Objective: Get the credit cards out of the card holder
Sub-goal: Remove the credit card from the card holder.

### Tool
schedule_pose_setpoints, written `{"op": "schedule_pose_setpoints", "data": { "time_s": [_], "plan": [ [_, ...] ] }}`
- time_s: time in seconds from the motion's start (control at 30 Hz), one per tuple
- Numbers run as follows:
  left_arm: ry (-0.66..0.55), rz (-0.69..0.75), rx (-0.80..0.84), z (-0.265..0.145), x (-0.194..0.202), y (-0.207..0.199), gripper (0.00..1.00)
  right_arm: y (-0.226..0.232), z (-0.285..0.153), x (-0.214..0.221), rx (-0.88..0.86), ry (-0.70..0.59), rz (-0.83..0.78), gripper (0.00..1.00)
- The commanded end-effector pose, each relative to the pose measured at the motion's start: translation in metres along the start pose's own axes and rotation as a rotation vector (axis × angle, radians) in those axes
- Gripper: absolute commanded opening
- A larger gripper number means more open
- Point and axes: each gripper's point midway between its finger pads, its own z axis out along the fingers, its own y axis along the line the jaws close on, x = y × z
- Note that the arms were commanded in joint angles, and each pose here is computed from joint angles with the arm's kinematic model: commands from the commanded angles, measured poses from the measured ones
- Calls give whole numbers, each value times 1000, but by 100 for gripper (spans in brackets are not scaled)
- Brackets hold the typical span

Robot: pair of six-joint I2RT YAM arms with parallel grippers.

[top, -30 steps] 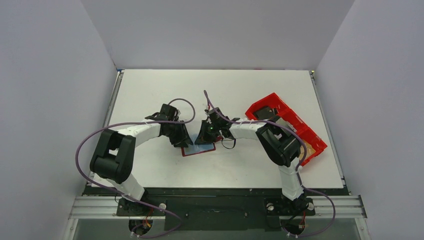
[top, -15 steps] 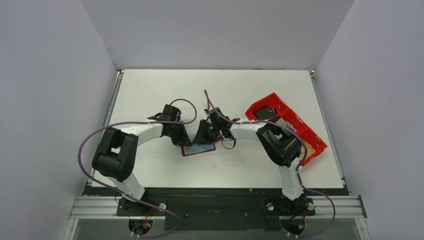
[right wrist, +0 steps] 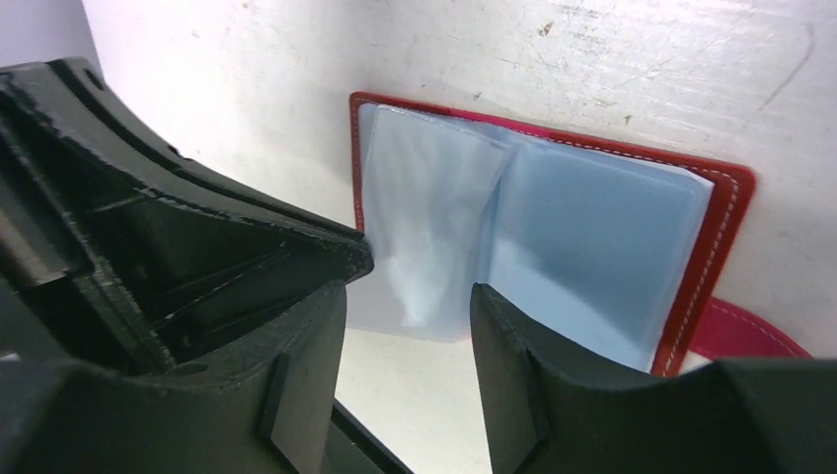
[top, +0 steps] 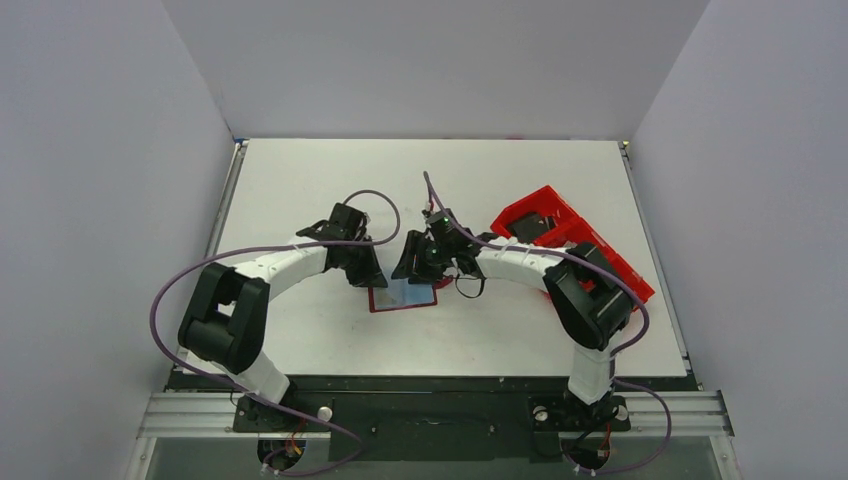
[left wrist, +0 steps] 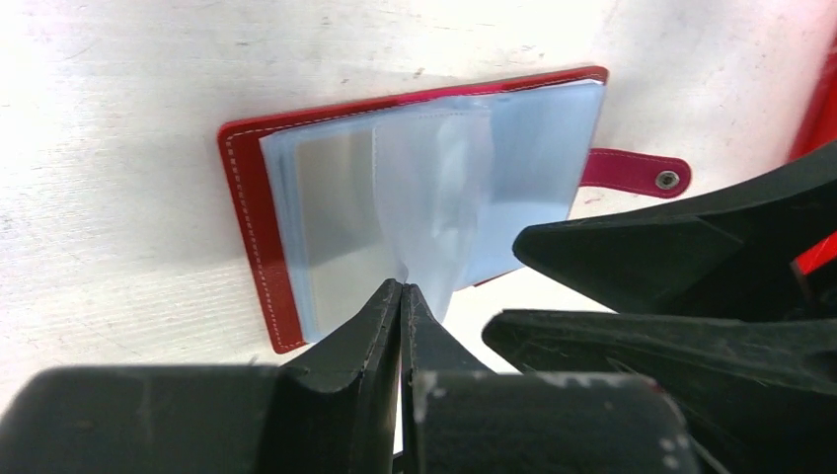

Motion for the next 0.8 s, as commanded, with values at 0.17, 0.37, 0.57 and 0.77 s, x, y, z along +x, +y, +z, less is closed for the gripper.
{"op": "schedule_pose_setpoints", "data": {
  "time_s": [0.17, 0.37, 0.57, 0.77],
  "plan": [
    [-52, 97, 69, -16, -11, -46, 0, 7, -44, -29, 32, -151, -4, 47],
    [-25, 128, 95, -5, -5, -68, 3, -24, -71, -43, 173, -264, 25, 47],
    [4, 143, 121, 6, -1, -83, 17, -47, -95, -47, 252, -344, 55, 47],
    [33, 154, 143, 18, 2, -91, 31, -53, -109, -51, 288, -389, 54, 47]
  ]
}}
